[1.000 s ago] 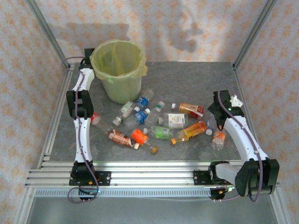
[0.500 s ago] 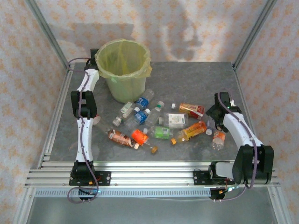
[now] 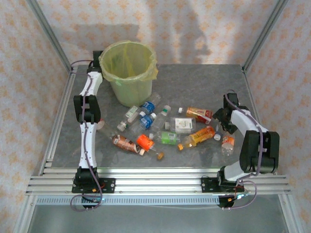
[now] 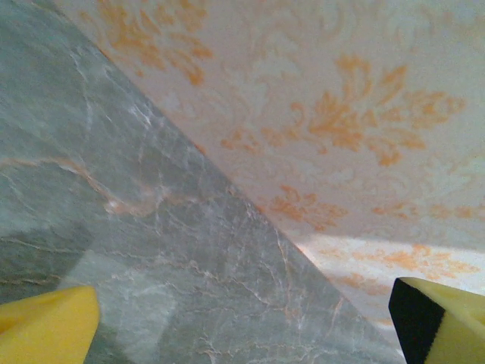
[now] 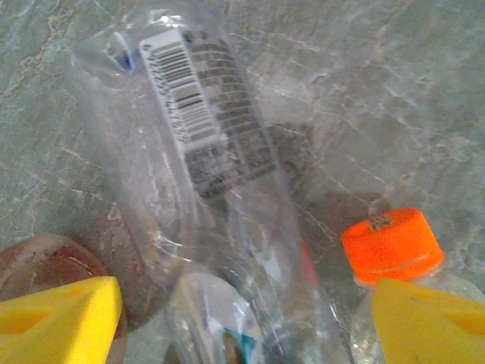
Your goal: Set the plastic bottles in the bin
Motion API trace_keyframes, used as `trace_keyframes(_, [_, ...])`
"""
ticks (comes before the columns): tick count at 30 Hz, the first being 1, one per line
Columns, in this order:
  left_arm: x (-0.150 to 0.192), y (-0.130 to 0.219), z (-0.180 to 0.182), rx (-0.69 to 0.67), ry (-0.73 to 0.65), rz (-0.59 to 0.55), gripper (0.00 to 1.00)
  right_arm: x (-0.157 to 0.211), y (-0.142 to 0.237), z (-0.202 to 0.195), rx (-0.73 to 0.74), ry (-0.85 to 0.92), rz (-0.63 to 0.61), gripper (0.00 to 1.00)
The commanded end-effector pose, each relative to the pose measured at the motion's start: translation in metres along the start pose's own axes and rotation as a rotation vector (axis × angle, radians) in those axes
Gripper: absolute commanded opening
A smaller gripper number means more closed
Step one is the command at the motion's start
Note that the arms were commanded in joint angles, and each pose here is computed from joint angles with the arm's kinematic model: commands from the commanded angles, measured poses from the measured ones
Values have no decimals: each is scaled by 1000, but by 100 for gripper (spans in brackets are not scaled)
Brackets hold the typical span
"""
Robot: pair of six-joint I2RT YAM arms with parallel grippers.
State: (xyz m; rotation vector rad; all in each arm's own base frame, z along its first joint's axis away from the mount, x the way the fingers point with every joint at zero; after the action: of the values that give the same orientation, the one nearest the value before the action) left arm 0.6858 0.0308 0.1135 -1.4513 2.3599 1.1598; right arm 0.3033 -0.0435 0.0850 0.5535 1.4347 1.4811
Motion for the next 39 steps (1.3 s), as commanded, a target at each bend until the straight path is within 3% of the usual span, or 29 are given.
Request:
trace_keyframes(1, [-42, 41, -1, -48, 6, -77, 100, -6, -4, 10, -17, 8, 3, 86])
trace_keyframes(13, [-86, 138, 21, -201, -15, -181, 100, -10, -24, 17, 26, 22, 19, 85])
trace_keyframes(19, [-87, 196, 27, -282, -25, -229, 100, -12, -29, 15, 51, 25, 11, 82])
trace_keyframes(32, [-46, 314, 12, -376, -71, -326, 100, -16, -42, -2, 93, 17, 13, 72])
trace_keyframes(39, [-3, 367, 23, -434, -54, -378, 100, -23, -36, 2, 71, 46, -13, 57])
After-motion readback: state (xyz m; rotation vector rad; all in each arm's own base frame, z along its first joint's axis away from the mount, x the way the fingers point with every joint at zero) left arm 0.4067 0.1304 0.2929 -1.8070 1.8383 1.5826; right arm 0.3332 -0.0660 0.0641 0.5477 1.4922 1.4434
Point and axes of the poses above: each hand's point on the last joint's axis, 136 mm out from that joint toward the fingers, its own y axis back along the fingers, its own z axis along the line the jaws close on, x = y × z, the point moved 3 cm from there along y, back along the fingers, and after that the axes turned 13 degrees about -y, right-handed, at the moved point
